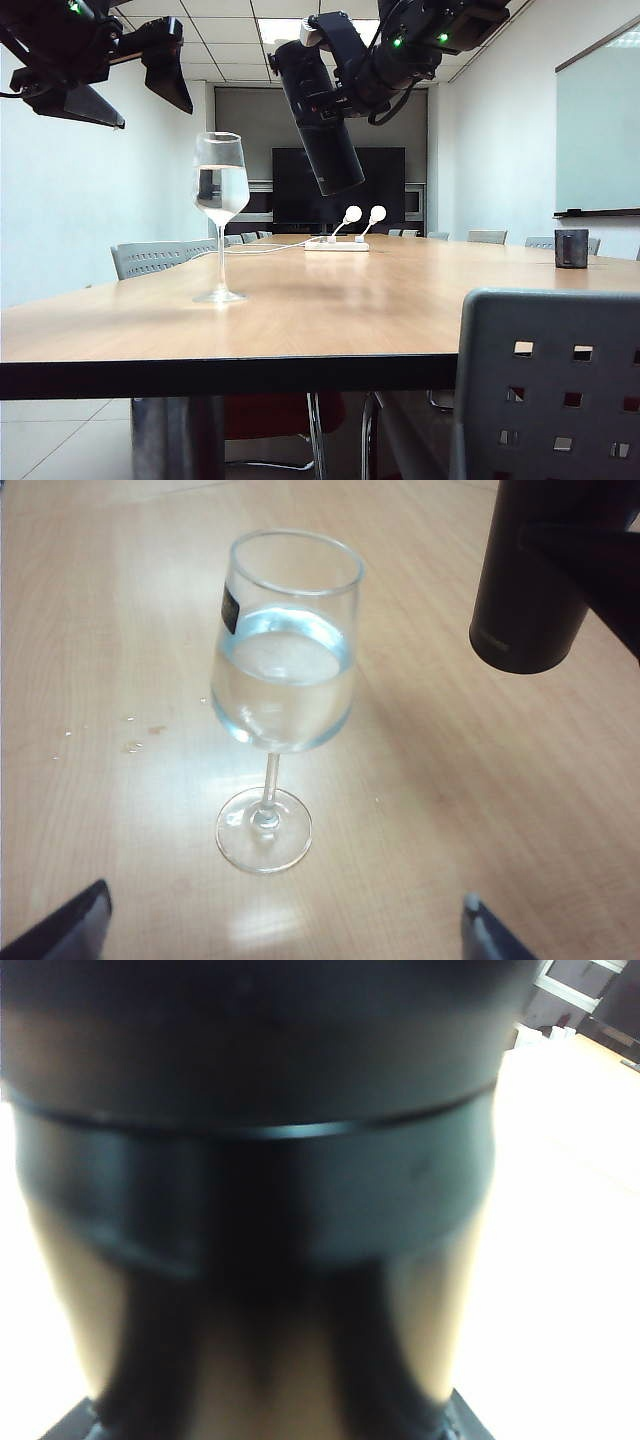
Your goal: Pick up the black thermos cup, pour some water from it into the stemmed glass, and then put the thermos cup back on the table.
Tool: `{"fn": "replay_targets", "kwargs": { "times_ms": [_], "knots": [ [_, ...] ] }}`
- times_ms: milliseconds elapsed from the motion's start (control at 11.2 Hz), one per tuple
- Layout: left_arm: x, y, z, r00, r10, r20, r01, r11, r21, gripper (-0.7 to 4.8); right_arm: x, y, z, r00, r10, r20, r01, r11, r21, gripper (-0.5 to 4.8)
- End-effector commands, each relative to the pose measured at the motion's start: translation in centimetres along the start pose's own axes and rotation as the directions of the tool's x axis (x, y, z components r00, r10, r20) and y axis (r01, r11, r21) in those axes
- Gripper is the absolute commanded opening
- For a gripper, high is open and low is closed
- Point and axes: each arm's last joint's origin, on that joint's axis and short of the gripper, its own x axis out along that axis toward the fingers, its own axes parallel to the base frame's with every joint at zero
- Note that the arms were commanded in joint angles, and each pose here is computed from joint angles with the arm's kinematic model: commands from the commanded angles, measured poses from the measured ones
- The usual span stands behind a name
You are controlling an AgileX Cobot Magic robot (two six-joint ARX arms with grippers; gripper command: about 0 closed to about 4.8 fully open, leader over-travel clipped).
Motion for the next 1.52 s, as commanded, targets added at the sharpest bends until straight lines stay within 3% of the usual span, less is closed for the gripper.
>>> {"fn": "replay_targets", "kwargs": {
  "times_ms": [89, 625, 1250, 1518],
  "knots": [
    [-0.1, -0.2, 0.2, 0.999, -0.044, 0.007, 0.044, 0.999, 0.004, 4.79, 0.0, -0.2, 1.1, 0.997, -0.038, 0.070, 0.050, 0.983, -0.176, 2.20],
    [-0.1, -0.3, -0.3, 0.995, -0.092, -0.048, 0.092, 0.996, -0.002, 4.79, 0.6, 1.7, 1.8, 0.993, -0.045, 0.110, 0.081, 0.933, -0.351, 2.20],
    [-0.1, -0.3, -0.4, 0.994, -0.091, -0.059, 0.091, 0.996, -0.003, 4.79, 1.9, 2.0, -0.3, 0.992, -0.088, 0.089, 0.116, 0.918, -0.380, 2.19],
    [-0.1, -0.3, -0.4, 0.994, -0.091, -0.060, 0.091, 0.996, -0.003, 4.79, 1.9, 2.0, -0.5, 0.987, -0.147, 0.060, 0.158, 0.884, -0.440, 2.19]
  ]
}}
